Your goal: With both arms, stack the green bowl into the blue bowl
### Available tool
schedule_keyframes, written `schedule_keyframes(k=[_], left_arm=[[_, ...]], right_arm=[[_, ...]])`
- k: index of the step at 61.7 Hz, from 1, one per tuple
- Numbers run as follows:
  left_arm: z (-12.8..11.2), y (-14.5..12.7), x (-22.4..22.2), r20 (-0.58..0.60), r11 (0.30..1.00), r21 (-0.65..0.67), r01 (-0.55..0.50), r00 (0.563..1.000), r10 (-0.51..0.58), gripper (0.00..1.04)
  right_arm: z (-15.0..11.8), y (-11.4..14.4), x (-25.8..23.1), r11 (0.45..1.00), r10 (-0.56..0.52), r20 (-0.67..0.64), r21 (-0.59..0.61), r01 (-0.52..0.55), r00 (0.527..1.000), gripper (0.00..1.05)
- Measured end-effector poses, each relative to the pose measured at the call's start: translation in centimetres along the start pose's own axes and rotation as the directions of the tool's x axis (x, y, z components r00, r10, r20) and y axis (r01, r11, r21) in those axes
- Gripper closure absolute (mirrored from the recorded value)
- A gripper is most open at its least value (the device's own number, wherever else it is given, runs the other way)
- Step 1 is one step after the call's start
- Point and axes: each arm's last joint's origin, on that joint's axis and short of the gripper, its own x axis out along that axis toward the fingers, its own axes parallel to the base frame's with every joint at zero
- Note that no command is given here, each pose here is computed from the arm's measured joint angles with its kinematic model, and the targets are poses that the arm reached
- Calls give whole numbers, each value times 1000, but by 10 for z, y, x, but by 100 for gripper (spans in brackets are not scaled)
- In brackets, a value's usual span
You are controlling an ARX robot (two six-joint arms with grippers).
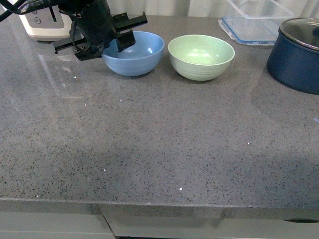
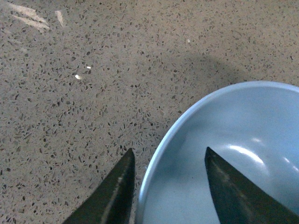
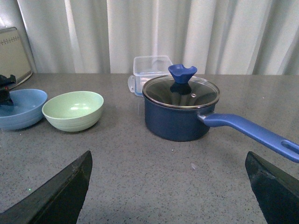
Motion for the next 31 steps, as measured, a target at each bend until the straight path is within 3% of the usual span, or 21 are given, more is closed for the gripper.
schedule_keyframes(k=[10, 15, 31], left_arm=[[8, 9, -20, 36, 1000, -27, -5, 999, 6, 22], [14, 20, -40, 69, 999, -49, -13, 998, 17, 5], [-2, 53, -101, 136, 998, 12, -56, 989, 54, 7]], right_arm=[[0, 0, 0, 1000, 0, 0, 0, 0, 1000, 10], [0, 0, 0, 1000, 0, 0, 0, 0, 1000, 10], [0, 0, 0, 1000, 0, 0, 0, 0, 1000, 10]])
